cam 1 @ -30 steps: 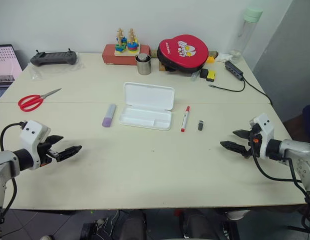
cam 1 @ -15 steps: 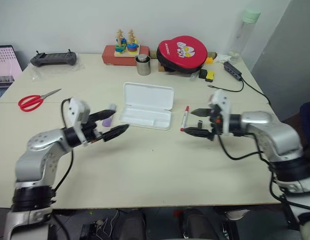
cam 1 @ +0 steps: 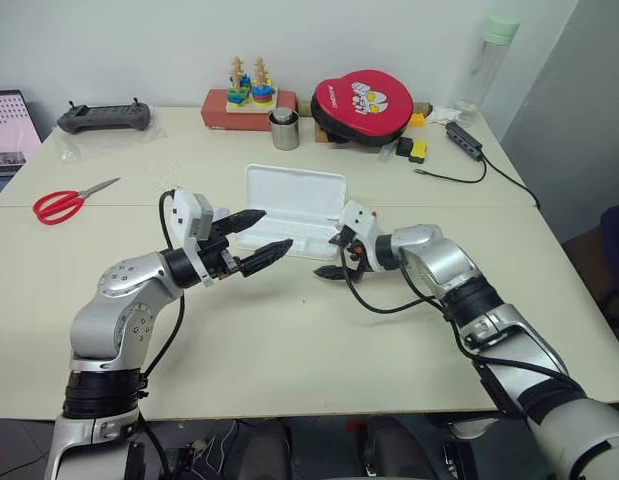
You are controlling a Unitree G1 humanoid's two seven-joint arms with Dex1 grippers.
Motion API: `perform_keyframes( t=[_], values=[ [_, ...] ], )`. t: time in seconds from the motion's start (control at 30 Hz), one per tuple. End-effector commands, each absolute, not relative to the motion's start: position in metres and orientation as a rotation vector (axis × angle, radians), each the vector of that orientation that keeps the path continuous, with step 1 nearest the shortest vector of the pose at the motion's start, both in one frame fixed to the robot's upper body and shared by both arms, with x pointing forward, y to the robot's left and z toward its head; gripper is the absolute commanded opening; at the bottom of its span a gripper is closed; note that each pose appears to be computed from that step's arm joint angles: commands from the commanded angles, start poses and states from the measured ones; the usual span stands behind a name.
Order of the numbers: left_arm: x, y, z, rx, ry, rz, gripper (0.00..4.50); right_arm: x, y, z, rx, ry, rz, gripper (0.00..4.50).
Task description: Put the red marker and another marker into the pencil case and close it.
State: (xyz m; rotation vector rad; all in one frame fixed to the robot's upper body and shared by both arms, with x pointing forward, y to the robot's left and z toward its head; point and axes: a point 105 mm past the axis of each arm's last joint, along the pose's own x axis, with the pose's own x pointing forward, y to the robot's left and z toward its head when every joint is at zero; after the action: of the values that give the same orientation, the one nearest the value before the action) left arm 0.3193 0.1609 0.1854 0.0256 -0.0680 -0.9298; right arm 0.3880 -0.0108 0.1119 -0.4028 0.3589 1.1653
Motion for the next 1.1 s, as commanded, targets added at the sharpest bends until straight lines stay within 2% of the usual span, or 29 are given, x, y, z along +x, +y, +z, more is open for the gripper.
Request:
perform_keyframes(
  t=[0.03,0.07,0.23,0.53,0.63,0.87,1.1],
  values=[
    [0.316,0.167,0.202,0.054,-0.133,-0.892,4.50,0.394,-0.002,0.110,-0.462,0.366,1.158,4.13],
    [0.316,0.168,0.202,0.053,-0.136,-0.885,4.50,0.395,-0.001,0.107,-0.476,0.380,1.157,4.02],
    [0.313,0.168,0.202,0.051,-0.139,-0.878,4.50,0.399,-0.001,0.099,-0.513,0.414,1.147,2.74],
    [0.310,0.173,0.202,0.057,-0.143,-0.851,4.50,0.401,0.000,0.100,-0.532,0.384,1.156,0.86],
    [0.309,0.174,0.202,0.059,-0.140,-0.851,4.50,0.400,0.000,0.098,-0.539,0.383,1.165,0.03],
    [0.306,0.178,0.203,0.068,-0.125,-0.856,4.50,0.386,0.010,0.102,-0.561,0.313,1.265,0.03],
    [0.291,0.189,0.199,0.107,-0.045,-0.894,4.50,0.341,0.014,0.101,-0.611,0.273,1.441,0.03]
  ],
)
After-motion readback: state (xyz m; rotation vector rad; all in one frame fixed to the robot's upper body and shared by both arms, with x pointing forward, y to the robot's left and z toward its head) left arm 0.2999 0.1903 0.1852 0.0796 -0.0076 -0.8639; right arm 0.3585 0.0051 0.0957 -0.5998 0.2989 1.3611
